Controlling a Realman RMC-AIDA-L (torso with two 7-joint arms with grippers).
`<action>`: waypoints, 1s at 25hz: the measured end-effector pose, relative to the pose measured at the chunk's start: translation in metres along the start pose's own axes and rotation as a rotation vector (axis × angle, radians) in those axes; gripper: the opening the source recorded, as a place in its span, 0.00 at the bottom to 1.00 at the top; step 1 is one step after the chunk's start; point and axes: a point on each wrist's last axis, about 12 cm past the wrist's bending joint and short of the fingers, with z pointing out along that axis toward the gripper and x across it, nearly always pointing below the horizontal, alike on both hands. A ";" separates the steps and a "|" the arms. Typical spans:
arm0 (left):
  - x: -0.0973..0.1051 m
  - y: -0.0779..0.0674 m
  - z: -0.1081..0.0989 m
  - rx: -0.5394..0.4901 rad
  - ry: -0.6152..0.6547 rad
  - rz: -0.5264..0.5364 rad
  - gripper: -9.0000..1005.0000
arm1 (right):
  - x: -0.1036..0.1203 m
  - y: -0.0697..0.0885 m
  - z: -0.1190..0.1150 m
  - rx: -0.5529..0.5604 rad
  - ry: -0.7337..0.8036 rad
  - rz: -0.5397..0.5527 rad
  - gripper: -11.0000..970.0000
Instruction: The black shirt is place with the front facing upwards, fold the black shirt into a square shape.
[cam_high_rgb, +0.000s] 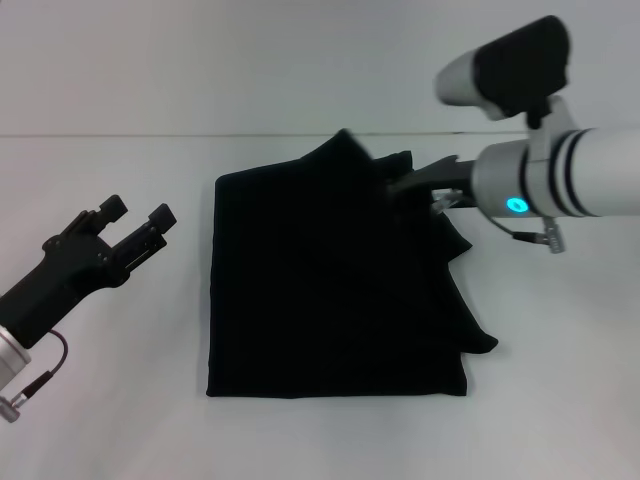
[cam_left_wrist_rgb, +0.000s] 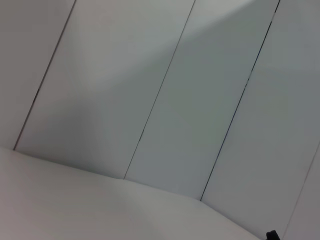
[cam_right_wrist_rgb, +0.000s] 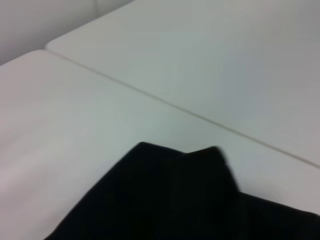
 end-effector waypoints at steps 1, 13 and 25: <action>0.000 0.000 0.000 0.000 0.000 -0.001 0.87 | 0.003 -0.005 -0.002 0.010 -0.006 0.018 0.04; 0.002 0.002 -0.003 -0.019 0.008 0.005 0.87 | 0.028 -0.045 -0.011 0.139 -0.053 0.159 0.04; 0.001 0.001 0.000 -0.005 0.016 -0.015 0.87 | 0.052 -0.057 0.006 0.206 0.002 0.182 0.05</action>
